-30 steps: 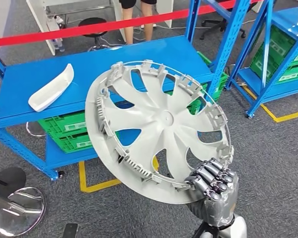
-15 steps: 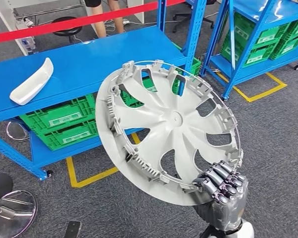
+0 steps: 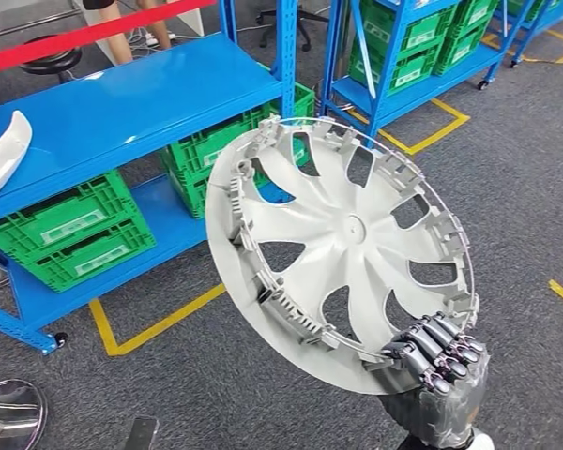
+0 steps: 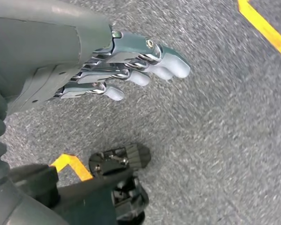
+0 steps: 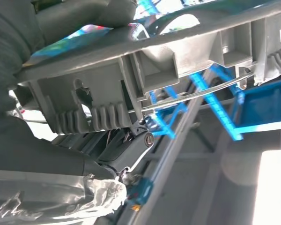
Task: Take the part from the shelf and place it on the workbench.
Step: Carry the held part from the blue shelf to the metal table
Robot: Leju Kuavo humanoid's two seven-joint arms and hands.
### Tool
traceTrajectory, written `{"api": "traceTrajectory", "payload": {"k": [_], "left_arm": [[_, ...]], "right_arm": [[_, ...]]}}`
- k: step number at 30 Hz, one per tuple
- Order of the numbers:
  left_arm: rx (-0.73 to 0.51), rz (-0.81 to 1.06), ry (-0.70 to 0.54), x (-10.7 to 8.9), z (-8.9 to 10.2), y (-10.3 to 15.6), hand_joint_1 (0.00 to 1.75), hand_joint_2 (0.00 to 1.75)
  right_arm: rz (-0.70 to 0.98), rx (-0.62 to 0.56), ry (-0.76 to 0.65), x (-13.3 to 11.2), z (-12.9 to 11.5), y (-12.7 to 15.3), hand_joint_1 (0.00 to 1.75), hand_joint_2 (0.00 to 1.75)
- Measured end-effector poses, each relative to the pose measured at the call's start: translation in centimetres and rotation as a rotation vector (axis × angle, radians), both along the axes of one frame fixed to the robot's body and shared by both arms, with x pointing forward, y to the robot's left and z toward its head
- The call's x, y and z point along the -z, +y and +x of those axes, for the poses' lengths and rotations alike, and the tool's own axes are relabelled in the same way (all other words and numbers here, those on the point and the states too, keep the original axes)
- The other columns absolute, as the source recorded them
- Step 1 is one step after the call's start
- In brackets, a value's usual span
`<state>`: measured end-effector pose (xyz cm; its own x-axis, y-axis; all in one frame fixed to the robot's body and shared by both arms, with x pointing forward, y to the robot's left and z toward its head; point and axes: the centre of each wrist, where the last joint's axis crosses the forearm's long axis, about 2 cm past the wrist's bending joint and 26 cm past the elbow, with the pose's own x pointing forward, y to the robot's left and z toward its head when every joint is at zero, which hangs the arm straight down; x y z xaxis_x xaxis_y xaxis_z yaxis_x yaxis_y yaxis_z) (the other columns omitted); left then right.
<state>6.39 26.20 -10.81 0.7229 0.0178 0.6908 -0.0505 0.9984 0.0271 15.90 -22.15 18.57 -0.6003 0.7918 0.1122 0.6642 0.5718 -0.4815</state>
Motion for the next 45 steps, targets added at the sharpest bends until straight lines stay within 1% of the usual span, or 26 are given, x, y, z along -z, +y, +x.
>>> {"api": "traceTrajectory", "payload": {"k": [7, 13, 17, 24, 33, 37, 45], "left_arm": [[0.015, -0.007, 0.022, 0.0, -0.3, -0.1, 0.0, 1.75], [0.024, -0.037, 0.023, 0.0, 0.0, -0.3, 0.0, 1.75], [0.022, -0.052, 0.017, -0.1, 0.5, -0.5, 0.0, 1.75], [0.026, -0.05, 0.028, -0.1, 0.4, -0.6, 0.0, 1.75], [0.04, -0.044, 0.03, -0.1, 0.6, -0.7, 0.0, 1.75], [0.041, -0.043, 0.036, -0.1, 0.3, -0.6, 0.0, 1.75], [0.041, -0.039, 0.034, -0.1, 0.4, -0.5, 0.0, 1.75]], "right_arm": [[0.014, 0.038, 0.0, -0.3, -0.7, -0.5, 1.75, 1.75], [0.044, 0.064, 0.002, -0.6, -1.2, -0.8, 1.75, 1.75], [0.068, 0.083, 0.004, -0.7, -1.6, -1.2, 1.75, 1.75], [0.12, 0.104, -0.006, -1.1, -2.1, -1.5, 1.75, 1.75], [0.136, 0.144, -0.03, -1.9, -2.5, -1.8, 1.75, 1.75], [0.137, 0.152, -0.029, -1.9, -2.5, -1.9, 1.75, 1.75], [0.138, 0.162, -0.031, -2.0, -2.7, -2.1, 1.75, 1.75]]}}
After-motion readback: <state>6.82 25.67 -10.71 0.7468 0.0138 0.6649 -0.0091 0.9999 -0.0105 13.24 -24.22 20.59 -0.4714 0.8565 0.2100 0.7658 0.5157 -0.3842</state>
